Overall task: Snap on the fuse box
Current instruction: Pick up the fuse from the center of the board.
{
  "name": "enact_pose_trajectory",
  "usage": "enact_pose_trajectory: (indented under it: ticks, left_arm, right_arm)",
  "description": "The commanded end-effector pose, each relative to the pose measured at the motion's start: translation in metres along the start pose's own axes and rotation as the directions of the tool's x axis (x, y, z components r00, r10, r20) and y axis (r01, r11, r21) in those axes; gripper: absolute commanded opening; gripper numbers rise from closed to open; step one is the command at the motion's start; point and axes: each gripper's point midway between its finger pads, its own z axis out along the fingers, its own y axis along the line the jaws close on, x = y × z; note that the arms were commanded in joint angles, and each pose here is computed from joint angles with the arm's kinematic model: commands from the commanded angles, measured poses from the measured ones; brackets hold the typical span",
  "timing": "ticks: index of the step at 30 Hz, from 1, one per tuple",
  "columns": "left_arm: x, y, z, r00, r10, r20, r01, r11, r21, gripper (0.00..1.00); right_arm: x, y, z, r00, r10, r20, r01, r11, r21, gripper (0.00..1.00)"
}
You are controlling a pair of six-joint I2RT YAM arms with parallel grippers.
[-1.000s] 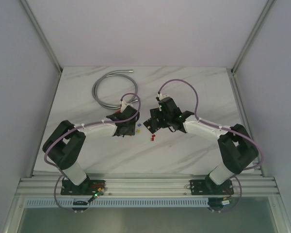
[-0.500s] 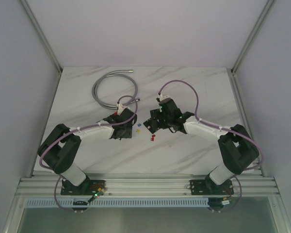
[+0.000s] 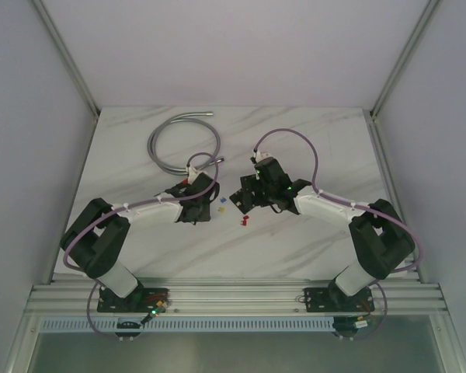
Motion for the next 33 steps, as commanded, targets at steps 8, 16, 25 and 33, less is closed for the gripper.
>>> enact_pose_trajectory:
  ticks: [8, 16, 25, 33]
  left_arm:
    - [0.019, 0.022, 0.002, 0.998, -0.023, -0.05, 0.02, 0.998, -0.057, 0.41]
    - [0.018, 0.029, 0.0, 0.998, -0.03, -0.054, 0.026, 0.997, -0.069, 0.4]
    - [0.028, 0.033, -0.009, 0.996, -0.047, -0.076, 0.043, 0.997, -0.063, 0.39]
    - [0.021, 0.023, -0.005, 0.997, -0.038, -0.07, 0.036, 0.999, -0.035, 0.38]
  right_arm:
    - [-0.003, 0.004, -0.005, 1.0, 0.002, 0.027, -0.001, 1.0, -0.019, 0.88]
    - [-0.004, 0.005, -0.005, 1.0, 0.005, 0.028, -0.004, 1.0, -0.021, 0.88]
    - [-0.003, 0.005, -0.004, 1.0, 0.007, 0.029, -0.007, 1.0, -0.024, 0.88]
    - [-0.008, 0.008, -0.012, 0.998, 0.014, 0.054, -0.011, 0.999, -0.043, 0.88]
